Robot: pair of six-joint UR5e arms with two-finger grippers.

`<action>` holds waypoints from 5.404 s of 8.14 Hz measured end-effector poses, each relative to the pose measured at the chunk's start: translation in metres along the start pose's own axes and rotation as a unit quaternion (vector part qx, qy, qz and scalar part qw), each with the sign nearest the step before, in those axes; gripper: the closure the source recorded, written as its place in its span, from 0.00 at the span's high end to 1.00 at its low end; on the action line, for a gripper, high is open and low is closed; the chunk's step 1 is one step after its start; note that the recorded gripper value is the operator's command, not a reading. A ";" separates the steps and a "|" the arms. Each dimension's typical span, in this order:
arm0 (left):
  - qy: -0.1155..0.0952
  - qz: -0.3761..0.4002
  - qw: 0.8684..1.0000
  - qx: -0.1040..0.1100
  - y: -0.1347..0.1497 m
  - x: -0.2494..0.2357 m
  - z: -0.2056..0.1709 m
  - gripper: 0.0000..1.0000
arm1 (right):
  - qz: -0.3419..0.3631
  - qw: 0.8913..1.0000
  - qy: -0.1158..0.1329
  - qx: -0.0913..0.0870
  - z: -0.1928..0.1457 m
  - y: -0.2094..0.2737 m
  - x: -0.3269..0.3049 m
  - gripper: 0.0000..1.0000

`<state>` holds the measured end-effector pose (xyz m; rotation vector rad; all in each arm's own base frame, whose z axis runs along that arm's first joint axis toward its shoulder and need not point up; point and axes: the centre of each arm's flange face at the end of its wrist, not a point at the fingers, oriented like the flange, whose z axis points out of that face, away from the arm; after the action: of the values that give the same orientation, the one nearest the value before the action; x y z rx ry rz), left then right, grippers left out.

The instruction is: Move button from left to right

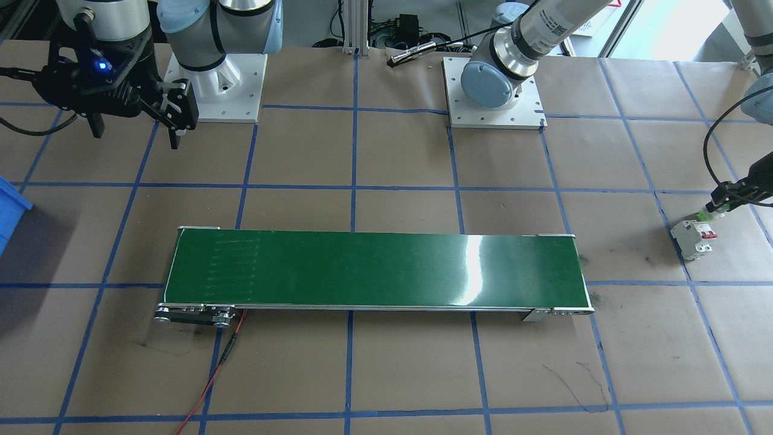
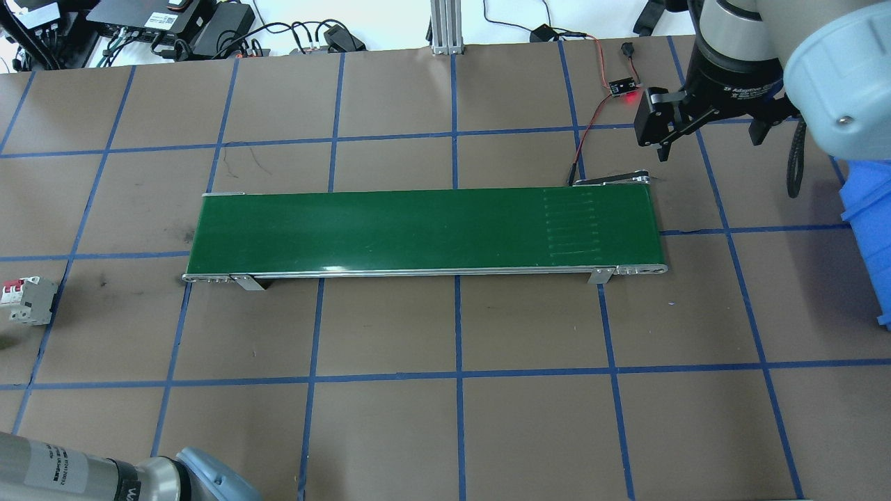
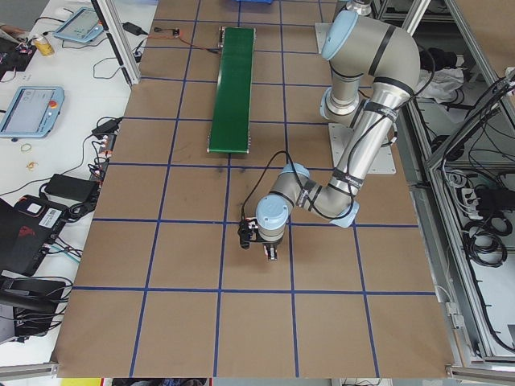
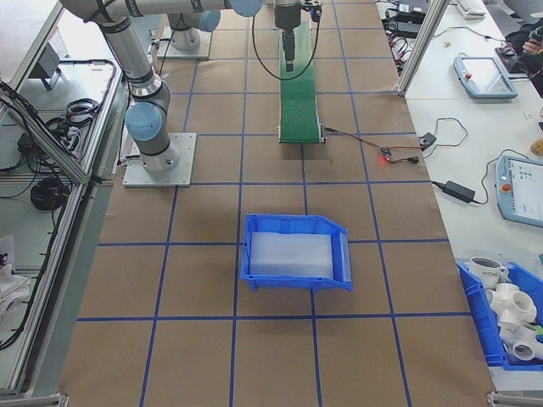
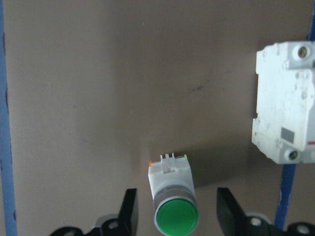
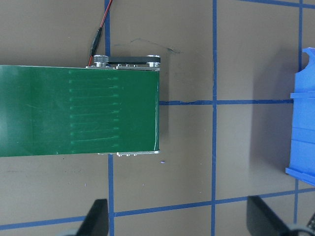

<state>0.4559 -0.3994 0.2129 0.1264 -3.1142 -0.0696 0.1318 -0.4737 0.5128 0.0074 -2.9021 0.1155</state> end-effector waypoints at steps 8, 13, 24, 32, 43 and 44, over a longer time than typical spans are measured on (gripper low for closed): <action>0.059 -0.023 0.997 -0.044 0.015 0.032 -0.062 0.27 | -0.013 0.991 -0.129 -0.027 0.016 -0.004 -0.031 1.00; 0.019 -0.232 0.972 -0.018 0.019 0.180 -0.206 0.27 | -0.021 0.990 -0.135 -0.034 0.023 -0.006 -0.034 1.00; 0.042 -0.575 0.816 0.038 -0.096 0.416 -0.179 0.24 | -0.032 0.990 -0.115 -0.070 0.098 -0.051 -0.046 1.00; 0.033 -0.569 0.822 0.009 -0.108 0.482 -0.097 0.24 | -0.032 0.992 -0.107 -0.060 0.114 -0.055 -0.048 1.00; 0.023 -0.566 0.824 0.002 -0.117 0.478 -0.071 1.00 | -0.034 0.990 -0.119 -0.059 0.108 -0.041 -0.053 1.00; 0.023 -0.566 0.824 0.002 -0.117 0.478 -0.071 1.00 | -0.033 0.989 -0.134 -0.059 0.108 -0.041 -0.057 0.99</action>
<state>-0.0091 -0.5583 0.2896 1.8591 -2.4825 -0.0691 0.1624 -0.5230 0.3984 0.1051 -3.1686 -0.0764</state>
